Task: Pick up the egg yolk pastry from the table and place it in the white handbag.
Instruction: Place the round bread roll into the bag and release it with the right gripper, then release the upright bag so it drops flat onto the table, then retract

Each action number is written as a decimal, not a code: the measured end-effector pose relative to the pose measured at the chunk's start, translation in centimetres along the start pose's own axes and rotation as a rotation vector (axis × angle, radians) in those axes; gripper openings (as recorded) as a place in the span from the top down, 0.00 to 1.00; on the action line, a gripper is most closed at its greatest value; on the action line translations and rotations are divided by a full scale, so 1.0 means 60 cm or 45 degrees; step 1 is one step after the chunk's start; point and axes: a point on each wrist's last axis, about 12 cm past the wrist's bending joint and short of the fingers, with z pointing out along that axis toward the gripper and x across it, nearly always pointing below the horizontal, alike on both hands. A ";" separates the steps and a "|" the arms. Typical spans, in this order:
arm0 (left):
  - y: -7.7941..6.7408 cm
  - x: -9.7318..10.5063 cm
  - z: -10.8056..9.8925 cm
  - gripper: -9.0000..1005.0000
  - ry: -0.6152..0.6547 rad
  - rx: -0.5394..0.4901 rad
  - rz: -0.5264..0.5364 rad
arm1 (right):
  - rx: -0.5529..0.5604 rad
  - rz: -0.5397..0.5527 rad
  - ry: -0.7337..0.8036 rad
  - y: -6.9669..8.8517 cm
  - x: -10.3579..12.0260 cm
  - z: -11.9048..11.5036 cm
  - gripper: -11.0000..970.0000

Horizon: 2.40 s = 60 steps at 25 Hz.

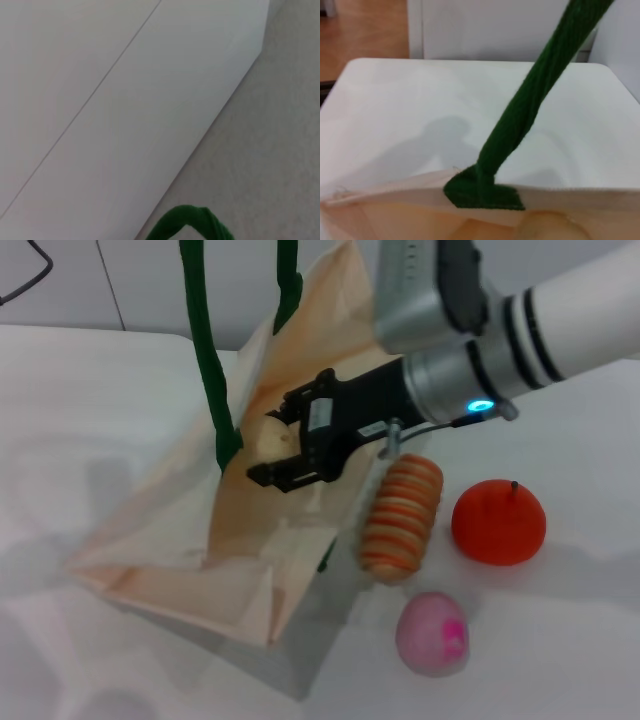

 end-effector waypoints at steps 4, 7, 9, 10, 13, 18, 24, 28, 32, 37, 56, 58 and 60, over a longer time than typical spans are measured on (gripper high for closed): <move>0.000 -0.001 0.001 0.79 -0.007 0.006 0.003 | 0.038 -0.013 0.017 -0.004 -0.005 0.017 0.35; -0.001 -0.002 0.001 0.79 -0.011 0.008 0.006 | 0.098 -0.027 0.013 -0.009 -0.011 0.027 0.35; -0.001 -0.003 0.001 0.79 -0.011 0.009 0.006 | 0.143 -0.031 0.010 -0.012 -0.012 0.033 0.35; -0.001 -0.003 0.002 0.79 -0.012 0.009 0.007 | 0.170 -0.031 0.011 -0.015 -0.011 0.035 0.35; -0.001 -0.003 0.002 0.79 -0.012 0.009 0.007 | 0.245 -0.027 0.015 -0.021 -0.007 0.039 0.35; 0.000 0.001 -0.003 0.79 -0.015 0.001 0.006 | 0.270 0.001 0.012 -0.025 -0.003 0.036 0.36; 0.002 0.007 -0.014 0.78 -0.023 -0.021 -0.002 | 0.274 0.025 0.006 -0.023 0.009 0.031 0.33; 0.002 0.008 -0.023 0.78 -0.047 -0.031 0.004 | 0.284 0.039 -0.014 -0.023 0.014 0.020 0.24; 0.002 0.010 -0.034 0.78 -0.064 -0.046 0.005 | 0.284 0.062 -0.036 -0.022 0.019 0.009 0.15; 0.003 0.010 -0.046 0.77 -0.100 -0.073 0.012 | 0.305 0.119 -0.038 -0.025 0.038 -0.020 0.10; 0.028 0.041 -0.098 0.65 -0.306 -0.287 -0.015 | 0.855 0.379 -0.464 -0.019 0.158 -0.230 0.09; 0.027 0.047 -0.103 0.62 -0.350 -0.295 0.038 | 0.874 0.363 -0.535 -0.012 0.166 -0.234 0.09; 0.028 0.059 -0.108 0.58 -0.398 -0.314 0.117 | 0.900 0.361 -0.621 -0.005 0.179 -0.237 0.09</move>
